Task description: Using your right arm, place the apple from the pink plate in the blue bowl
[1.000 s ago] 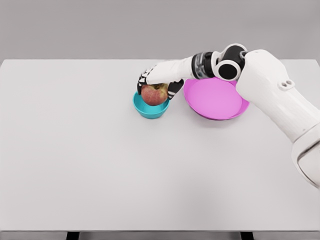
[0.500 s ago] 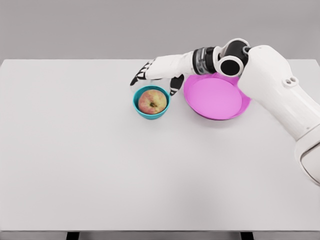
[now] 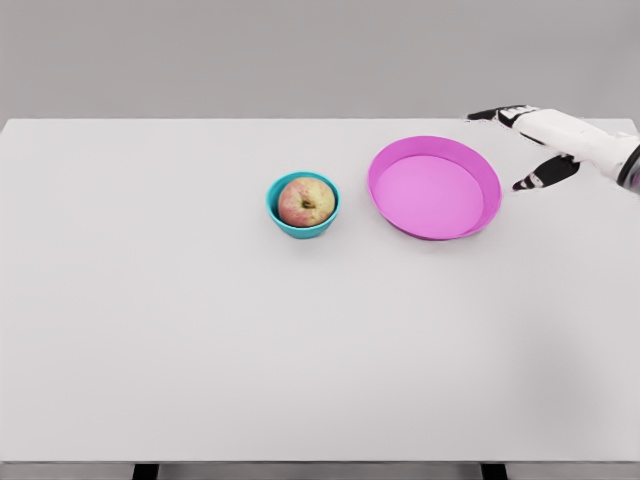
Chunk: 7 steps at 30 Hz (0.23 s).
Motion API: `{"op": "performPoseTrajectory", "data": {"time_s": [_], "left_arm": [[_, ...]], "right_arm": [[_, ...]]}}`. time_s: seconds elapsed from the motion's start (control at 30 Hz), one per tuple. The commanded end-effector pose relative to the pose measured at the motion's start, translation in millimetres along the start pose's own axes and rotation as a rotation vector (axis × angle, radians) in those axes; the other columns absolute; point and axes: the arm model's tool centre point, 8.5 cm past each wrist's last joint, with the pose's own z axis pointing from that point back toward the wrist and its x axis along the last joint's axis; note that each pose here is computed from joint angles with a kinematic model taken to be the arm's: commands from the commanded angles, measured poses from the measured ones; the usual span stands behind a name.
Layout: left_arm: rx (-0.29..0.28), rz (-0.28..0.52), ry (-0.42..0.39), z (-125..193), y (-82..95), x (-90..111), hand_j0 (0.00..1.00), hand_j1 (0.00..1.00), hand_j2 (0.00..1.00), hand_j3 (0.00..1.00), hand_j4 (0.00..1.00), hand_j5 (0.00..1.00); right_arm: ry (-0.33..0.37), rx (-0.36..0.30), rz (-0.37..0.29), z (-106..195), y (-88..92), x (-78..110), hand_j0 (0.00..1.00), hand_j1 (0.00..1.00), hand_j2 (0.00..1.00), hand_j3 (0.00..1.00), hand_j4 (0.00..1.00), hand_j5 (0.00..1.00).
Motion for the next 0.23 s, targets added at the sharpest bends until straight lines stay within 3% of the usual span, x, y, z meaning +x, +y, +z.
{"op": "performPoseTrajectory", "data": {"time_s": [0.0,0.07,0.2], "left_arm": [[0.0,0.0,0.0,0,0.0,0,1.0,1.0,1.0,1.0,1.0,1.0],[0.0,0.0,0.0,0,0.0,0,1.0,1.0,1.0,1.0,1.0,1.0],[0.0,-0.006,-0.006,0,0.0,1,1.0,1.0,1.0,1.0,1.0,1.0]], "right_arm": [[0.018,-0.146,-0.025,21,-32.1,-6.8,1.0,1.0,1.0,1.0,1.0,1.0],[0.027,-0.121,-0.046,22,-15.0,-10.1,1.0,1.0,1.0,1.0,1.0,1.0],[0.034,-0.111,-0.047,25,-11.2,-12.1,1.0,1.0,1.0,1.0,1.0,1.0]]}}
